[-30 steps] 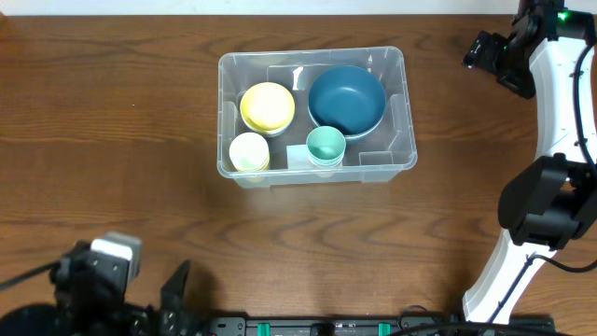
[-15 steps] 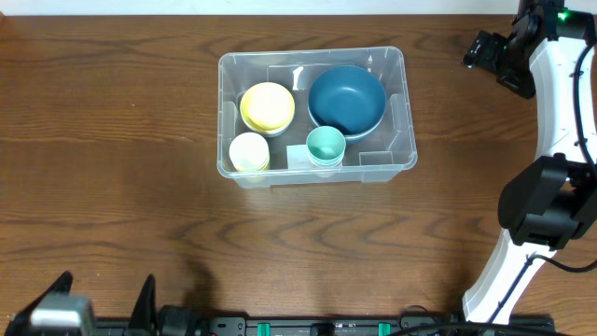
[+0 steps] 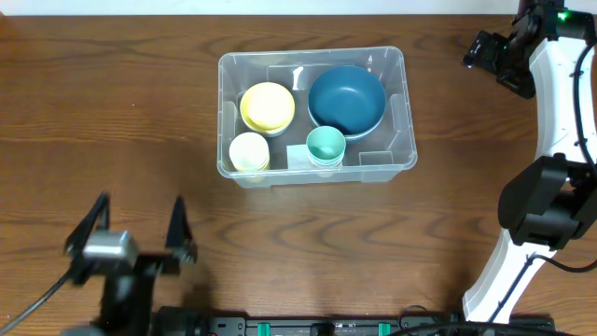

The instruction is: Pack container

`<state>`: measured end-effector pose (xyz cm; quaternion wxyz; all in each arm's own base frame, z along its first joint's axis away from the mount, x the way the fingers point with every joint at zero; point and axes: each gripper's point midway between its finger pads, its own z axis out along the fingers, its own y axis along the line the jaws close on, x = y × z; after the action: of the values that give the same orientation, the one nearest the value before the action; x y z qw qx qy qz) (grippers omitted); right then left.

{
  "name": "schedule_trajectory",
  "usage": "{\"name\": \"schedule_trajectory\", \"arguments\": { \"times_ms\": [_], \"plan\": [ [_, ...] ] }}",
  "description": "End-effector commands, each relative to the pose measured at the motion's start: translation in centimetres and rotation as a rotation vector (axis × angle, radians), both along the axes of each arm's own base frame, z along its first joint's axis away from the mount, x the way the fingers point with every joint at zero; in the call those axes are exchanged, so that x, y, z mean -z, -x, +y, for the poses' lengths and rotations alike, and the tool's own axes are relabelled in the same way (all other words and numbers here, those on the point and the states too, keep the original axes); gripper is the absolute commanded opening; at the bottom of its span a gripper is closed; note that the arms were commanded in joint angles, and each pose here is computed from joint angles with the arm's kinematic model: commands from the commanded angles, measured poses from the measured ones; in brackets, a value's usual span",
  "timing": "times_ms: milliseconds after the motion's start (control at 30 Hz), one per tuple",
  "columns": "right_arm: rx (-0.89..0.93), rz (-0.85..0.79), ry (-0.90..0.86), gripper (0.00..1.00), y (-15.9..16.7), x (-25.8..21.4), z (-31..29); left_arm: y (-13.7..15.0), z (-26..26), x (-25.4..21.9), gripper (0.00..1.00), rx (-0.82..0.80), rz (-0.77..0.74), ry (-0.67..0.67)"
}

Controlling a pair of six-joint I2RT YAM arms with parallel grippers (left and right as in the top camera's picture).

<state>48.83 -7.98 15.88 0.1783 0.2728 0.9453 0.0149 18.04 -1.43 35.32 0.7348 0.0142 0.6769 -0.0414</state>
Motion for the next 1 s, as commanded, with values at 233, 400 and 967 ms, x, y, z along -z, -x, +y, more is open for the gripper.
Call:
{"name": "schedule_trajectory", "arguments": {
  "times_ms": [233, 400, 967],
  "plan": [
    [0.007, -0.009, -0.007, 0.99, -0.1, -0.3, 0.2, -4.2, -0.7, 8.5, 0.98, 0.023, -0.053, 0.042],
    [0.007, -0.009, -0.007, 0.99, -0.1, -0.3, 0.2, -5.4, -0.8, 12.9, 0.98, 0.020, 0.026, 0.035],
    [0.007, -0.009, -0.007, 0.99, -0.1, -0.3, 0.2, -6.3, 0.1, 21.6, 0.98, -0.026, 0.238, 0.032]
  ]
}}
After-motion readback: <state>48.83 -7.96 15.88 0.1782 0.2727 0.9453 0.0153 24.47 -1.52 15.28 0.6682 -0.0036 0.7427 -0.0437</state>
